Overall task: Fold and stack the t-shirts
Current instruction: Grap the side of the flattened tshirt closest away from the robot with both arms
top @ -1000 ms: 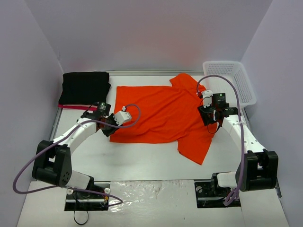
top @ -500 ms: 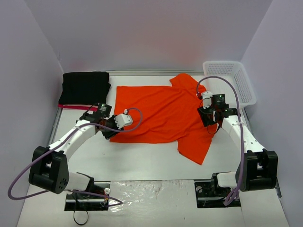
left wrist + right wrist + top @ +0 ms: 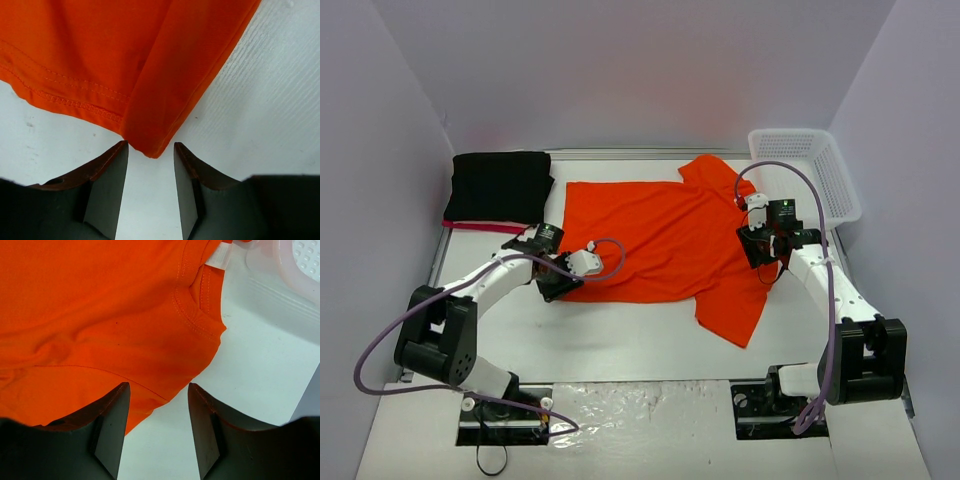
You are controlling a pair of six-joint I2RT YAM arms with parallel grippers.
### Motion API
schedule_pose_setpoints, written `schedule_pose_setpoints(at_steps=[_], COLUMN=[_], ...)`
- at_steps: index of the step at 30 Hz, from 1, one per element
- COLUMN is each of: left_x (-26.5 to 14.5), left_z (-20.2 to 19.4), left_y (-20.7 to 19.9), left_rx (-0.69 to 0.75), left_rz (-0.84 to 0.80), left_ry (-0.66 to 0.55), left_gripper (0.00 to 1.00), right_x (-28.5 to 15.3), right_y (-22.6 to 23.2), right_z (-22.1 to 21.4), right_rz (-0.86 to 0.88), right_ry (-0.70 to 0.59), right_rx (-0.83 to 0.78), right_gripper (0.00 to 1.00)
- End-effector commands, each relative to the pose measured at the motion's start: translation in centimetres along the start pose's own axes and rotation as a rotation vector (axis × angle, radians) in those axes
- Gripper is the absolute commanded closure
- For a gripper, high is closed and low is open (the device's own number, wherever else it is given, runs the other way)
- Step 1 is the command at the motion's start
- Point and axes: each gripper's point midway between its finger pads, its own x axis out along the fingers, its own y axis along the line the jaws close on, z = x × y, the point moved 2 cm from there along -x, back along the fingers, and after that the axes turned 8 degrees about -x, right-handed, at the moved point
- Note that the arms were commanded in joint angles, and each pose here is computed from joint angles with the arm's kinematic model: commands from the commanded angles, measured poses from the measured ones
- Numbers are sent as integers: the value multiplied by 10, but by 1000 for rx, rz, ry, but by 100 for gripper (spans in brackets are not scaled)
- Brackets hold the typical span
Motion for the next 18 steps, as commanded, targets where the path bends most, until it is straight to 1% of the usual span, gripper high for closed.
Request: schedule_pose_setpoints(at_steps=[1,3,6,12,15,18], left_x=[4,7,9,15,18,22], left_z=[-1,-3,-5,-12,-15,-17], left_y=[-3,-6,-10,-14,-15,-17], left_rx=[26,24,26,24,20,24], left_rz=[-13,-35,-52,-66,-72,-79], left_ry=[19,33,45,76,91,99], left_gripper=[60,62,70,74,78,79], right_x=[1,2,2,4,5,5], right_y=[-1,-1,-1,0,-1,-1], right_z=[-2,-3,-4,-5,-7,-7], right_rz=[-3,-2,-4,-2,-5,-5], right_ry=[7,11,13,22,27,29], right_rx=[20,19,18,16,14,14], right_gripper=[54,54,54,54,54,54])
